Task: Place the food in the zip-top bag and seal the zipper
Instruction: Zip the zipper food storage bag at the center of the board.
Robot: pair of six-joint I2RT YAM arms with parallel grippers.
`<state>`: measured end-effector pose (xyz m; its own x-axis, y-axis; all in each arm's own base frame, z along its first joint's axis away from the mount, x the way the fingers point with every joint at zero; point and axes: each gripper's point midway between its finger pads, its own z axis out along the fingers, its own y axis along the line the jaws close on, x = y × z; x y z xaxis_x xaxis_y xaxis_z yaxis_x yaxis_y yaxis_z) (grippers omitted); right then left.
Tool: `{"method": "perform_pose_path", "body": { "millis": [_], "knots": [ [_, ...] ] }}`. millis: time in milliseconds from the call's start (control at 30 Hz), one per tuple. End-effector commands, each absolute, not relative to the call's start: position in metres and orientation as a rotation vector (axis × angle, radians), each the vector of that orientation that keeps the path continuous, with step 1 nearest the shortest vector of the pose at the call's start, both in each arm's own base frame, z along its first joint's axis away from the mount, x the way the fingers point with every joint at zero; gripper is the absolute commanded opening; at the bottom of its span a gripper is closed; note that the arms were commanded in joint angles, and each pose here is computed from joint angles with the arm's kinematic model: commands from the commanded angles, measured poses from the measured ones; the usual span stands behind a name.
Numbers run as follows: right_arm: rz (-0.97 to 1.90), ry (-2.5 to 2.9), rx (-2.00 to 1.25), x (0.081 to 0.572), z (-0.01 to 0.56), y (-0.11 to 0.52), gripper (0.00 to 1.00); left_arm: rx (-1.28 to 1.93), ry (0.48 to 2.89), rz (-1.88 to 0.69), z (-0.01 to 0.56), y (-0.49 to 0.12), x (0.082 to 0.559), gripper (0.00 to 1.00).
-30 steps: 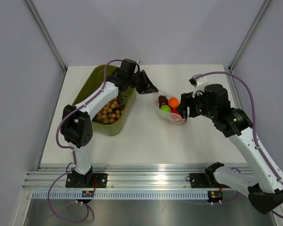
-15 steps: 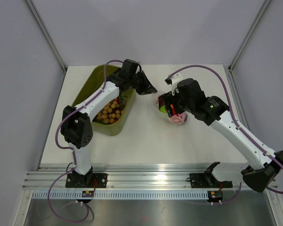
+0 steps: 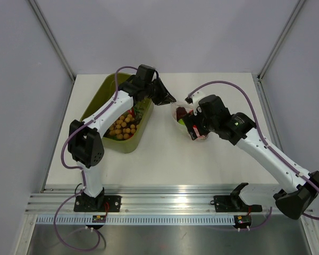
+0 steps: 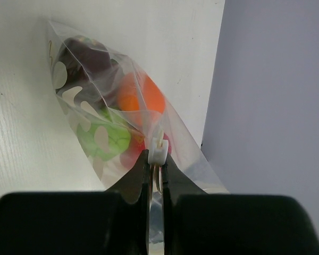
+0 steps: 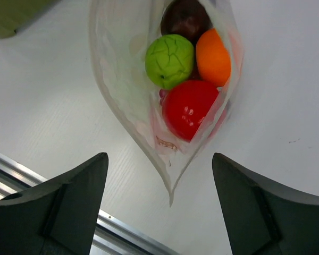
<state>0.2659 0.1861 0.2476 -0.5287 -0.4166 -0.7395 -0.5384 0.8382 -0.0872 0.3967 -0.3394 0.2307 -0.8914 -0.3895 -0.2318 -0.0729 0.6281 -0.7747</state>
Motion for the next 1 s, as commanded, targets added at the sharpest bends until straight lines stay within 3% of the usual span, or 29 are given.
{"method": "perform_pose_path", "body": {
  "millis": [0, 300, 400, 433, 467, 533, 567, 733, 800, 967],
  "knots": [
    [0.187, 2.262, -0.724, 0.257, 0.223, 0.185, 0.87, -0.343, 2.35, -1.209, 0.278, -0.338, 0.403, 0.0],
    [0.215, 2.078, -0.602, 0.292, 0.235, 0.203, 0.76, -0.34, 2.355, -1.212, 0.275, -0.339, 0.403, 0.0],
    [0.237, 2.03, -0.596, 0.305, 0.238, 0.214, 0.57, -0.322, 2.358, -1.209, 0.274, -0.339, 0.403, 0.0],
    [0.243, 2.011, -0.588, 0.308, 0.241, 0.216, 0.37, -0.303, 2.36, -1.204, 0.273, -0.338, 0.403, 0.0],
    [0.243, 2.007, -0.586, 0.309, 0.241, 0.217, 0.21, -0.295, 2.363, -1.196, 0.272, -0.338, 0.402, 0.03],
    [0.232, 1.977, -0.559, 0.314, 0.247, 0.215, 0.01, -0.248, 2.36, -1.182, 0.272, -0.335, 0.402, 0.21],
    [0.219, 1.966, -0.552, 0.313, 0.248, 0.211, 0.0, -0.223, 2.353, -1.183, 0.274, -0.334, 0.402, 0.44],
    [0.309, 1.972, -0.54, 0.316, 0.257, 0.185, 0.0, -0.021, 2.301, -1.089, 0.282, -0.311, 0.402, 0.84],
    [0.321, 1.977, -0.55, 0.32, 0.257, 0.166, 0.0, 0.085, 2.241, -1.065, 0.289, -0.304, 0.402, 0.89],
    [0.301, 1.874, -0.748, 0.305, 0.248, 0.162, 0.0, 0.332, 2.022, -0.972, 0.302, -0.283, 0.402, 0.89]
  ]
}}
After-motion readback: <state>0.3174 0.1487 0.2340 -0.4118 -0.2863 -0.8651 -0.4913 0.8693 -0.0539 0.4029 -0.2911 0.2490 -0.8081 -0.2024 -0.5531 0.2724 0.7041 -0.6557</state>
